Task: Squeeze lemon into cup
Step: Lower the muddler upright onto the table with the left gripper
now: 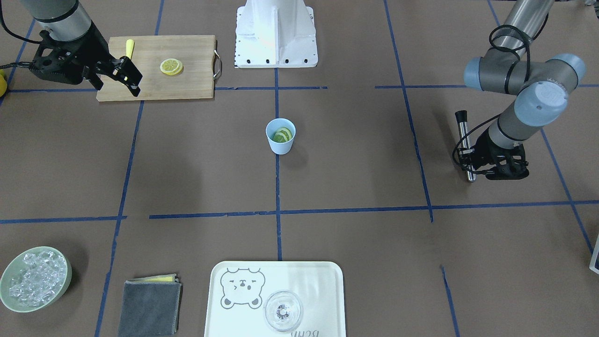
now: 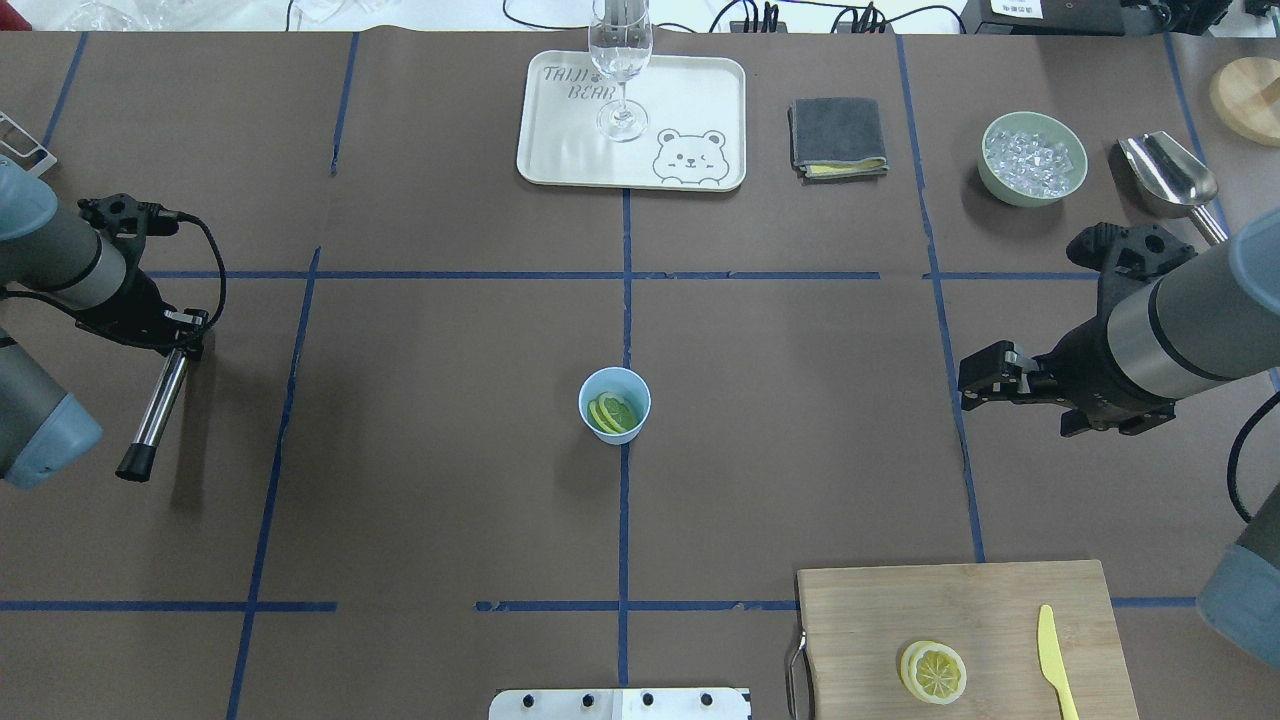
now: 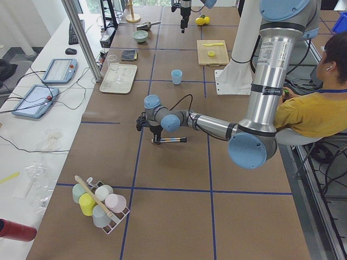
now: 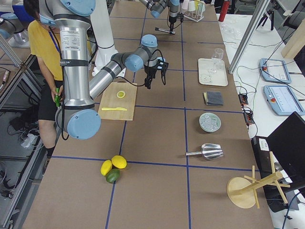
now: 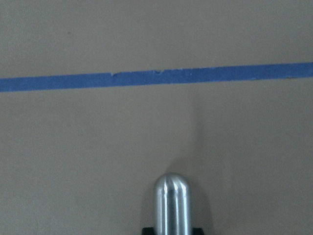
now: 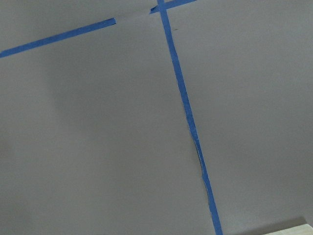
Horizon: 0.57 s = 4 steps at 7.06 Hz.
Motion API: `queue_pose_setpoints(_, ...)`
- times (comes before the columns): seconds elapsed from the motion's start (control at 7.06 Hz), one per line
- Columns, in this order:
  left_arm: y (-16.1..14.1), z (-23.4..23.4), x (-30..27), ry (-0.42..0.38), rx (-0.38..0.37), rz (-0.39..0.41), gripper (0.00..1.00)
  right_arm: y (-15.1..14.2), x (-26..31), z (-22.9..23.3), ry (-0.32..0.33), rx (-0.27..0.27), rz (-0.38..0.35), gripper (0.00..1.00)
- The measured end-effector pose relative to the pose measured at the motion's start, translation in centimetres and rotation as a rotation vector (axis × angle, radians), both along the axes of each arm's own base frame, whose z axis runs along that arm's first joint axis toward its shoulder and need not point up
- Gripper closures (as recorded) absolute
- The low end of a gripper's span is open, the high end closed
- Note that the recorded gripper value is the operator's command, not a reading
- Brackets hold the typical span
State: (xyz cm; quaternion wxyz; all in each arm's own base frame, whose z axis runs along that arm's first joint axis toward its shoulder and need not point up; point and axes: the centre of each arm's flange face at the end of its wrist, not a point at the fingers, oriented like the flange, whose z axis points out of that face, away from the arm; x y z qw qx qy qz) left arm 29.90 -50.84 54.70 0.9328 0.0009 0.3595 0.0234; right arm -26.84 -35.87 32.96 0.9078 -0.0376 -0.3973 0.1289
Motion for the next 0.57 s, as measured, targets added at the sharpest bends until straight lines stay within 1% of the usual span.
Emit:
queue_pose_setpoints(0.14,-0.02,-0.03,0.02,0.001,0.001,0.001,0.63,0.02,0.00,-0.02,-0.002,-0.002,-0.001,0.00)
queue_pose_setpoints(0.28,-0.02,-0.05,0.03,0.001,0.001,0.001,0.56,0.04,0.02,-0.05,-0.003,-0.003,-0.002,0.00)
queue_pose_setpoints(0.57,-0.03,-0.08,0.04,0.002,0.002,0.002,0.56,0.11,0.09,-0.21,-0.007,-0.002,-0.003,0.00)
